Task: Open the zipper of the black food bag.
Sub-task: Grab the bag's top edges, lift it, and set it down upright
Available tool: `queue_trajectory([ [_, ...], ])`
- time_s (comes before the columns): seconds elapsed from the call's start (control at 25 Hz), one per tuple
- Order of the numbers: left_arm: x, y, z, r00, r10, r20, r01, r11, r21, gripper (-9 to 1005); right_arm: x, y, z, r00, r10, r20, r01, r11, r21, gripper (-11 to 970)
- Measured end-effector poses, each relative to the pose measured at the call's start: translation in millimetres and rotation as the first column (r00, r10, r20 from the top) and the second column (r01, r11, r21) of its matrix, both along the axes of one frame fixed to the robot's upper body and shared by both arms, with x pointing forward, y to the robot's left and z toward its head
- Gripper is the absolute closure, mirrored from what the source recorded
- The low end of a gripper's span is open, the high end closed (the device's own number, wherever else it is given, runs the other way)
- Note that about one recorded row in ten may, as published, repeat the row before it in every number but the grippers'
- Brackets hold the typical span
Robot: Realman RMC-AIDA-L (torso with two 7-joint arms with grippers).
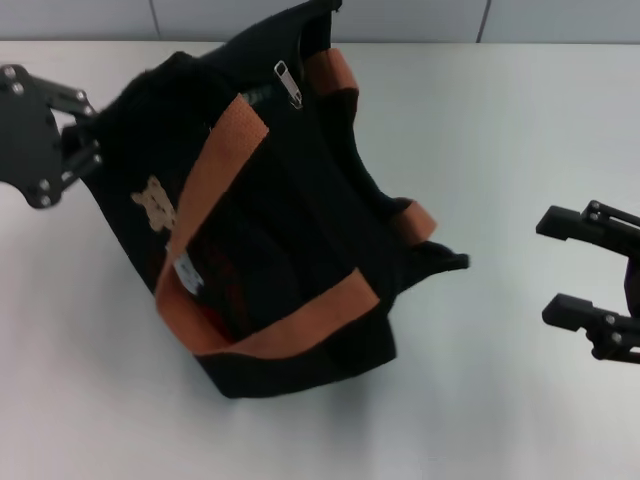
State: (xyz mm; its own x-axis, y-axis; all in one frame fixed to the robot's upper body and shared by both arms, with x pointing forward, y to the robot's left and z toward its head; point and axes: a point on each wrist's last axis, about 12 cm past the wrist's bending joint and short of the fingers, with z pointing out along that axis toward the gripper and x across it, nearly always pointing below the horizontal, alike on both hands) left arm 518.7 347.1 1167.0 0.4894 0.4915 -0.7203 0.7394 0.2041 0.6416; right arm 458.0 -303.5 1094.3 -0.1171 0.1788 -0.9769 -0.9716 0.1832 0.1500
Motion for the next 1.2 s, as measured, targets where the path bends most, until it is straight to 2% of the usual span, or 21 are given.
queue_trajectory([
  [0.16,1.8,0,23.9,1.0,-0.006,0.008,0.006,0.997,0.079,918,1.2,2,-1.5,1.0,-0.017,-0.01,0.017,1.0,0.019,169],
  [0.32,2.3,-5,48.5,0.997,-0.03,-0.071,0.042,0.983,0.178,918,1.4,6,-3.8,1.0,-0.025,-0.018,0.026,0.999,0.03,169],
  [0.68,5.7,-18,77.9,0.979,-0.038,-0.201,0.099,0.947,0.306,918,3.5,12,-3.9,1.0,-0.02,-0.012,0.02,0.999,0.035,169],
  [0.92,6.8,-30,92.1,0.976,-0.023,-0.218,0.103,0.927,0.361,919,6.8,15,-2.3,1.0,-0.001,-0.006,0.001,1.0,0.031,169],
  [1.04,9.2,-33,96.4,0.978,-0.022,-0.207,0.098,0.926,0.365,921,8.0,20,-2.7,0.999,0.041,-0.013,-0.041,0.999,0.014,170],
  [1.2,16.3,-35,102.9,0.983,-0.001,-0.185,0.071,0.926,0.372,922,9.3,38,-6.2,0.987,0.156,-0.044,-0.157,0.987,-0.025,170],
])
